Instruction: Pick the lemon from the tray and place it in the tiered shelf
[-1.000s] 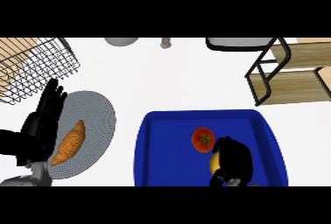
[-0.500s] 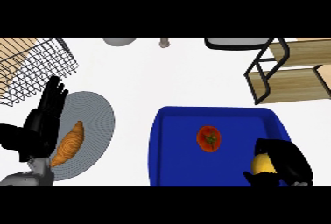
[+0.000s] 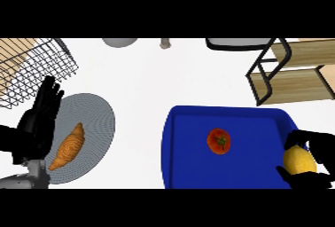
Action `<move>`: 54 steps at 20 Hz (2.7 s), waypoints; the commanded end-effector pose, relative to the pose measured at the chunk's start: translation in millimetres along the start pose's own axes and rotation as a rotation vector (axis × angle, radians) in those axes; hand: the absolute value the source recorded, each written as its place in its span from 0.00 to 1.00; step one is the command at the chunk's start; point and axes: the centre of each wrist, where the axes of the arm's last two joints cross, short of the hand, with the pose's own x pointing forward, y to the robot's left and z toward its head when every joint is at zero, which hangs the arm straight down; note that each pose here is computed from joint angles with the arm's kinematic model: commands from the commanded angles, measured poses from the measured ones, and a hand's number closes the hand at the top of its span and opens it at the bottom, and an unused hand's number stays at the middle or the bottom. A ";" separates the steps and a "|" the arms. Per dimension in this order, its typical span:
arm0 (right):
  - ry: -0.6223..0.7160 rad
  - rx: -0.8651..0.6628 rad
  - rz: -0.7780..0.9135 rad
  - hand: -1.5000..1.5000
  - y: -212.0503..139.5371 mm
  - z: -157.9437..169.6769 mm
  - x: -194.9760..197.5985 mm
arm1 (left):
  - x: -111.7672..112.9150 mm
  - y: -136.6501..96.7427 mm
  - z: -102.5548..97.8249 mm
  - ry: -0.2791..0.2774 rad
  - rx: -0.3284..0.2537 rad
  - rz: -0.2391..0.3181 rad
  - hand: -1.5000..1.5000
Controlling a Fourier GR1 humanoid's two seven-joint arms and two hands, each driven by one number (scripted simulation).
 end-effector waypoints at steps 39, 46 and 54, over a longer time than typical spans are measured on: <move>0.094 -0.665 -0.357 1.00 -159.5 -98.0 -55.7 | 3.9 -0.8 1.0 -0.010 -0.027 0.016 0.50; 0.138 -0.651 -0.330 1.00 -140.4 -133.3 -72.9 | -8.8 -28.5 7.8 -0.011 -0.034 -0.013 0.50; 0.142 -0.588 -0.492 0.00 -140.2 -152.5 -66.1 | 7.8 -13.0 -8.1 -0.012 -0.043 0.015 0.50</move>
